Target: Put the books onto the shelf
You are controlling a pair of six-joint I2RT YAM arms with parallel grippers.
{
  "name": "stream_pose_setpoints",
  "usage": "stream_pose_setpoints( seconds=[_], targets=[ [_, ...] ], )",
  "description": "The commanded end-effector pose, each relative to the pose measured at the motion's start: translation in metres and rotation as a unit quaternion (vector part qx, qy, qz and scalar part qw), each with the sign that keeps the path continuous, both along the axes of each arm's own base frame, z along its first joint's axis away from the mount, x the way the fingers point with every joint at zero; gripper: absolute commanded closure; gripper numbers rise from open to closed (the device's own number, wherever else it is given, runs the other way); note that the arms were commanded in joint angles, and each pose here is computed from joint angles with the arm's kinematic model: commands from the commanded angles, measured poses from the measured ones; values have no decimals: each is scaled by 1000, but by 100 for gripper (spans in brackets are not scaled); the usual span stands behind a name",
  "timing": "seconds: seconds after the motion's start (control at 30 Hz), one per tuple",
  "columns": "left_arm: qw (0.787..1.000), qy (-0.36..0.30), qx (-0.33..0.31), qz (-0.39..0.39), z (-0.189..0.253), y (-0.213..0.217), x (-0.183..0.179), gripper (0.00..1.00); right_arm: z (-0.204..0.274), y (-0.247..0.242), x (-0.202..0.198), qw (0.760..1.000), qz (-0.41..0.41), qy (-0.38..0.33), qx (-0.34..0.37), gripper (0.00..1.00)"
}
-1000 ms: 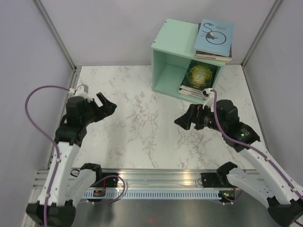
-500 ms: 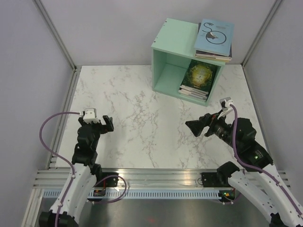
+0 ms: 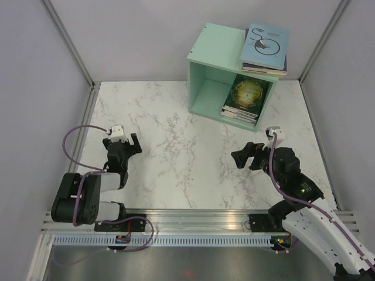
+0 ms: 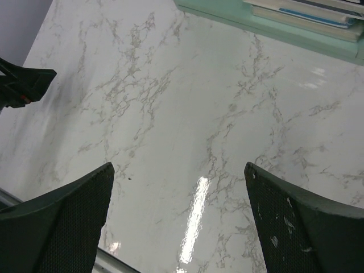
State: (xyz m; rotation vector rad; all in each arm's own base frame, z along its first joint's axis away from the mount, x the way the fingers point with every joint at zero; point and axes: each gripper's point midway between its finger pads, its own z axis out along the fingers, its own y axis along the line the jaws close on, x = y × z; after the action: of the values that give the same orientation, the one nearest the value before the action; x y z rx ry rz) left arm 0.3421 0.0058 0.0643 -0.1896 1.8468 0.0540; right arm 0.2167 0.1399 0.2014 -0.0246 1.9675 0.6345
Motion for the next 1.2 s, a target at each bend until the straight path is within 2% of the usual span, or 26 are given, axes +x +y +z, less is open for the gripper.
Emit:
stream_pose_setpoints(
  seconds=[0.0, 0.17, 0.33, 0.4, 0.53, 0.63, 0.77, 0.87, 1.0, 1.17],
  targets=[
    [995, -90, 24, -33, 46, -6, 32, 0, 2, -11, 14, 999, -39, -34, -7, 2],
    [991, -103, 35, -78, 42, -18, 29, 0, -12, -25, 29, 994, -67, -68, -59, 2],
    [991, -101, 35, -81, 42, -19, 28, 0, -41, -49, 44, 976, -88, -89, -177, 2],
    [991, -104, 35, -81, 43, -19, 29, 0, -43, -66, 53, 965, -133, -89, -208, 2],
    [991, -104, 35, -82, 42, -19, 29, 0, -53, -68, 62, 946, -100, -102, -290, 2],
    [991, -104, 35, -82, 42, -19, 29, 0, -68, -71, 65, 939, -88, -102, -318, 2],
    [991, -104, 35, -81, 42, -19, 29, 0, -99, -87, 65, 940, -111, -88, -311, 2],
    [991, -103, 35, -81, 42, -19, 29, 0, -111, -107, 68, 947, -159, -89, -265, 2],
    [991, -104, 35, -82, 42, -19, 29, 0, -102, -129, 82, 944, -205, -113, -231, 2],
    [991, -104, 35, -82, 42, -19, 29, 0, -89, -134, 105, 939, -249, -146, -189, 2]
  ],
)
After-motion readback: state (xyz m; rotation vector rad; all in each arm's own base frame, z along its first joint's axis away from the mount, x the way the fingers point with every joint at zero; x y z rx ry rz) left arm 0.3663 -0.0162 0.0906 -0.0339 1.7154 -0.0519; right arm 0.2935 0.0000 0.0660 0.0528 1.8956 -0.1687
